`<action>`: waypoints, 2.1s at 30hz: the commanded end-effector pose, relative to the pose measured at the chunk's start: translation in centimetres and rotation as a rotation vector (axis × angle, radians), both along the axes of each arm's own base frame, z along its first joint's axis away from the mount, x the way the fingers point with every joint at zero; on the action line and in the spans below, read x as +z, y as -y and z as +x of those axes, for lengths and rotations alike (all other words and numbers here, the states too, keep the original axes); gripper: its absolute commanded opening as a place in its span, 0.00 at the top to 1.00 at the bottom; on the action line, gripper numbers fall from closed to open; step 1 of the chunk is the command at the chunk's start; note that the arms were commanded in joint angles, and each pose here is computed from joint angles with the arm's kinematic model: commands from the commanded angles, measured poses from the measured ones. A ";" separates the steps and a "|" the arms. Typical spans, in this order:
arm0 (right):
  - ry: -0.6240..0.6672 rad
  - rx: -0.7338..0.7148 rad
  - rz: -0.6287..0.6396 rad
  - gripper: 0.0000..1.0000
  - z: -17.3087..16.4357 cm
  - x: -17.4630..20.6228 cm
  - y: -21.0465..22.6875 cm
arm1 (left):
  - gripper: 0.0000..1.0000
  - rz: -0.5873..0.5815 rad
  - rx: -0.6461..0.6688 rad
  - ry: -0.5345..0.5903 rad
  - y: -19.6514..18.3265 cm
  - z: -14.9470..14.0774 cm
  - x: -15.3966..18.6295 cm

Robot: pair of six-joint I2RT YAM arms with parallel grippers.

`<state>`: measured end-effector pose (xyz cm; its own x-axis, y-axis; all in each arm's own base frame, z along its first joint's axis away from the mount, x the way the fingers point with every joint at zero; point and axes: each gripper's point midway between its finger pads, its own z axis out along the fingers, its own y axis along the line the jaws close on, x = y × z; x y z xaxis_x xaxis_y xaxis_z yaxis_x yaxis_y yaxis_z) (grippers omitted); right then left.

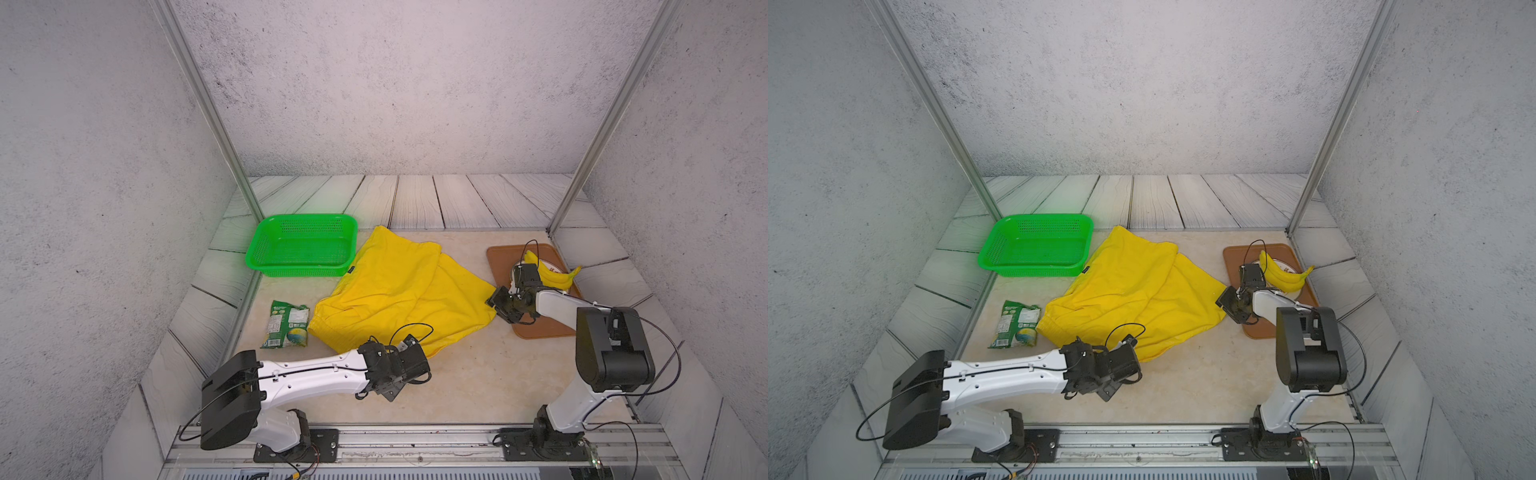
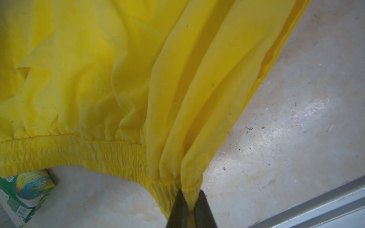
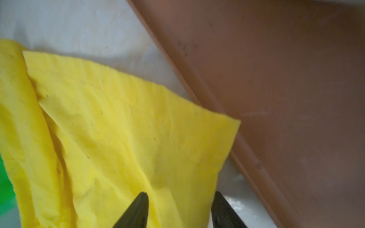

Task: Roll up the shorts
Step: Fold the shorts at the center of the board.

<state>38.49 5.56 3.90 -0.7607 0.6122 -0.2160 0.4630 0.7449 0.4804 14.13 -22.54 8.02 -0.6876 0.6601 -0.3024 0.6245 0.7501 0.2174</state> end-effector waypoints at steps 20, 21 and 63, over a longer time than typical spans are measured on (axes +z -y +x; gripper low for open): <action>0.429 -0.201 -0.180 1.00 -2.1 20.8 8.5 | 1.00 -0.275 -0.269 -0.179 5.1 -5.0 5.7; 0.440 -0.200 -0.185 1.00 -2.2 21.5 8.6 | 1.00 -0.308 -0.281 -0.203 5.5 -5.6 6.0; 0.383 0.180 -0.053 1.00 16.7 20.0 -6.8 | 1.00 -0.453 0.586 -0.237 -6.6 5.0 1.4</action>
